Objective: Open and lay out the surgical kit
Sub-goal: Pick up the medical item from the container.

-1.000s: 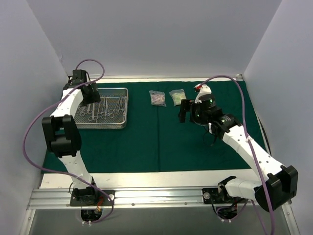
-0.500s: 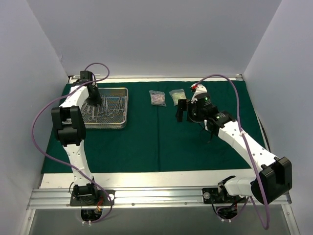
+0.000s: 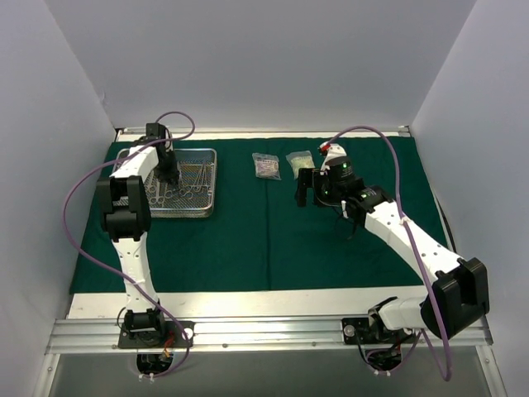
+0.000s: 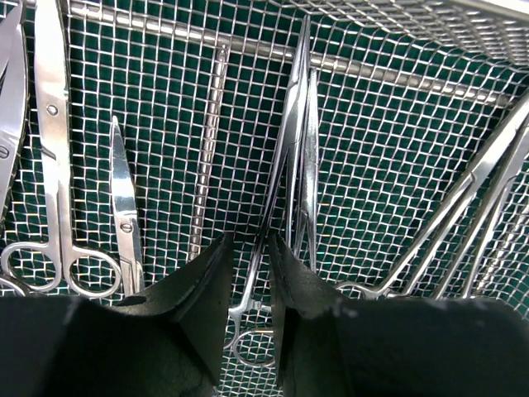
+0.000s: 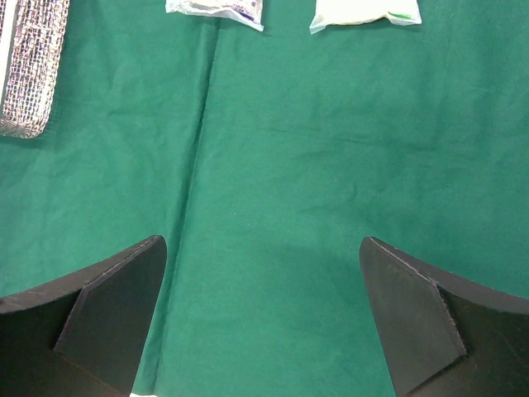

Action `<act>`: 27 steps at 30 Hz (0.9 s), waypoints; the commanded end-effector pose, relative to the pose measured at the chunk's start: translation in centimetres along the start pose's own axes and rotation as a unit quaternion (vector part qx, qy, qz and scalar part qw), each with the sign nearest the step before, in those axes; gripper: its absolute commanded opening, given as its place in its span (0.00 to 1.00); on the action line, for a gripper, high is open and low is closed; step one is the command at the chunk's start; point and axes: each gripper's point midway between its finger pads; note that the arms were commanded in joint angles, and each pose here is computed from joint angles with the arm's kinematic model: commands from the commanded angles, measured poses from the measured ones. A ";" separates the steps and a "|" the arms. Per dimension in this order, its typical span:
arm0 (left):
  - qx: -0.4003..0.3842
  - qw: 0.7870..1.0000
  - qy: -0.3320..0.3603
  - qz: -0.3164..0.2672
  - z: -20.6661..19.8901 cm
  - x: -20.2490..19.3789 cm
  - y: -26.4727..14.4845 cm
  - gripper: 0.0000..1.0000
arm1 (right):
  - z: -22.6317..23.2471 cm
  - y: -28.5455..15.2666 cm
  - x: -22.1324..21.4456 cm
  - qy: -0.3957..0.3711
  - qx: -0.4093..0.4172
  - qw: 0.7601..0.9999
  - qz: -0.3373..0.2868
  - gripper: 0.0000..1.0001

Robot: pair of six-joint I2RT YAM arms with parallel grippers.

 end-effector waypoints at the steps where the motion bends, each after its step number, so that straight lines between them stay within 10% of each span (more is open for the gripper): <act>1: 0.005 1.000 0.015 0.003 -0.2 0.1 0.5 0.32 | 0.7 -0.1 2.4 0.003 0.009 1.000 -0.028 0.98; 13: 0.027 0.999 0.020 0.008 0.7 -0.3 0.3 0.03 | 0.7 -0.1 2.0 0.008 0.008 1.000 -0.028 0.97; 27: 0.009 0.995 0.022 -0.101 -2.4 4.7 -9.3 0.02 | 2.1 -0.7 3.2 -0.003 0.024 0.999 -0.048 0.97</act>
Point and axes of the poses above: each gripper's point midway between its finger pads, its own y axis out along the fingers, its own z axis along the line the jaws close on, x = y × z, and after that the axes turned 14 degrees about -y, right-handed
